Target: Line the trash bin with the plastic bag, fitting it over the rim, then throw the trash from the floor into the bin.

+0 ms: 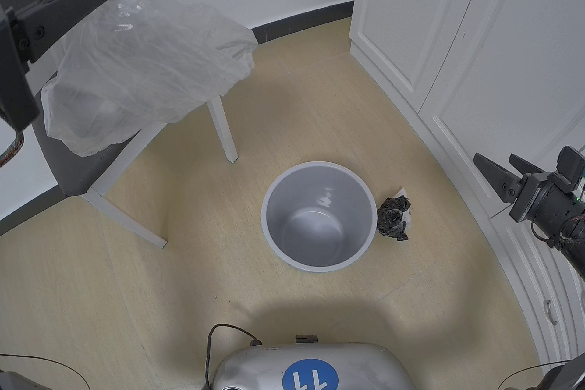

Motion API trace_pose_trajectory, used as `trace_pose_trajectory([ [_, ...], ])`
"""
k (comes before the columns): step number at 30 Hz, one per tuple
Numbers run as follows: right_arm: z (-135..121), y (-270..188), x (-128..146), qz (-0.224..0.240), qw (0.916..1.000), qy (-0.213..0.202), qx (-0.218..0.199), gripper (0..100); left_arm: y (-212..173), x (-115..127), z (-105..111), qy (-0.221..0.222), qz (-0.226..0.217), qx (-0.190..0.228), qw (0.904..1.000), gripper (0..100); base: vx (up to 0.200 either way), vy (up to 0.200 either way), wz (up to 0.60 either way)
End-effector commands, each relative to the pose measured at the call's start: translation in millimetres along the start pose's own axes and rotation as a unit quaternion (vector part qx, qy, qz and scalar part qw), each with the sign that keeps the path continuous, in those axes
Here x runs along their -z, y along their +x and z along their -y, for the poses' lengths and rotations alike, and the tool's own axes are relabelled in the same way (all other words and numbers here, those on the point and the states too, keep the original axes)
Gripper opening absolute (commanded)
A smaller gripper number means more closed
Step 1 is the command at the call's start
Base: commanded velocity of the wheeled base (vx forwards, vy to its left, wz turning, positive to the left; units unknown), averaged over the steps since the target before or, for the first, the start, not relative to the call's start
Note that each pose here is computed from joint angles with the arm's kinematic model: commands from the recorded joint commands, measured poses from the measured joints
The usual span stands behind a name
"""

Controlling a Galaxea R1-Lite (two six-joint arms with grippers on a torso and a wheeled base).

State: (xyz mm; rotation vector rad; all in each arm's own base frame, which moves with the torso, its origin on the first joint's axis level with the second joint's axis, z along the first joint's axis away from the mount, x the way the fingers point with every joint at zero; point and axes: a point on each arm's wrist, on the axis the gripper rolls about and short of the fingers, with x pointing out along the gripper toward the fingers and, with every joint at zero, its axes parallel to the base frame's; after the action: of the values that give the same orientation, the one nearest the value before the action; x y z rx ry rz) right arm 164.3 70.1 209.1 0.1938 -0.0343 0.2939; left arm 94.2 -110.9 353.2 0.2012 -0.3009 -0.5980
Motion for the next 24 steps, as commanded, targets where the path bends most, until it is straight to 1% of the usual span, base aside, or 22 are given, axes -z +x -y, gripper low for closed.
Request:
trace_pose_trajectory([
  [1, 0, 0, -1, 0.002, 1.0, 0.002, -0.001, 100, 8, -8, 3, -0.004, 0.008, 0.009, 0.9999, 0, 0.0, 0.0, 0.0],
  [5, 0, 1, 2, -0.004, 1.0, 0.002, -0.001, 100, 15, -12, 13, -0.009, 0.013, 0.028, 0.9995, 0, 0.0, 0.0, 0.0],
  [8, -1, 1, 2, -0.006, 1.0, 0.002, -0.002, 100, 20, -13, 16, -0.009, 0.012, 0.03, 0.9994, 0, 0.0, 0.0, 0.0],
  [14, -1, 1, 2, -0.006, 1.0, 0.001, -0.005, 100, 25, -19, 15, -0.011, 0.019, 0.028, 0.9994, 0, 0.0, 0.0, 0.0],
  [16, -5, 0, 4, -0.01, 0.9998, 0.002, -0.016, 100, 26, -19, 15, -0.011, 0.019, 0.028, 0.9994, 0, 0.0, 0.0, 0.0],
  [18, -9, 0, 3, -0.009, 0.9996, 0.004, -0.025, 100, 26, -19, 16, -0.005, 0.019, 0.029, 0.9994, 0, 0.0, 0.0, 0.0],
  [22, -10, -1, 1, -0.005, 0.9996, 0.005, -0.028, 100, 25, -20, 16, 0.006, 0.024, 0.029, 0.9993, 0, 0.0, 0.0, 0.0],
  [24, -10, 0, -2, 0.004, 0.9996, 0.006, -0.027, 100, 23, -25, 15, 0.009, 0.032, 0.031, 0.999, 0, 0.0, 0.0, 0.0],
])
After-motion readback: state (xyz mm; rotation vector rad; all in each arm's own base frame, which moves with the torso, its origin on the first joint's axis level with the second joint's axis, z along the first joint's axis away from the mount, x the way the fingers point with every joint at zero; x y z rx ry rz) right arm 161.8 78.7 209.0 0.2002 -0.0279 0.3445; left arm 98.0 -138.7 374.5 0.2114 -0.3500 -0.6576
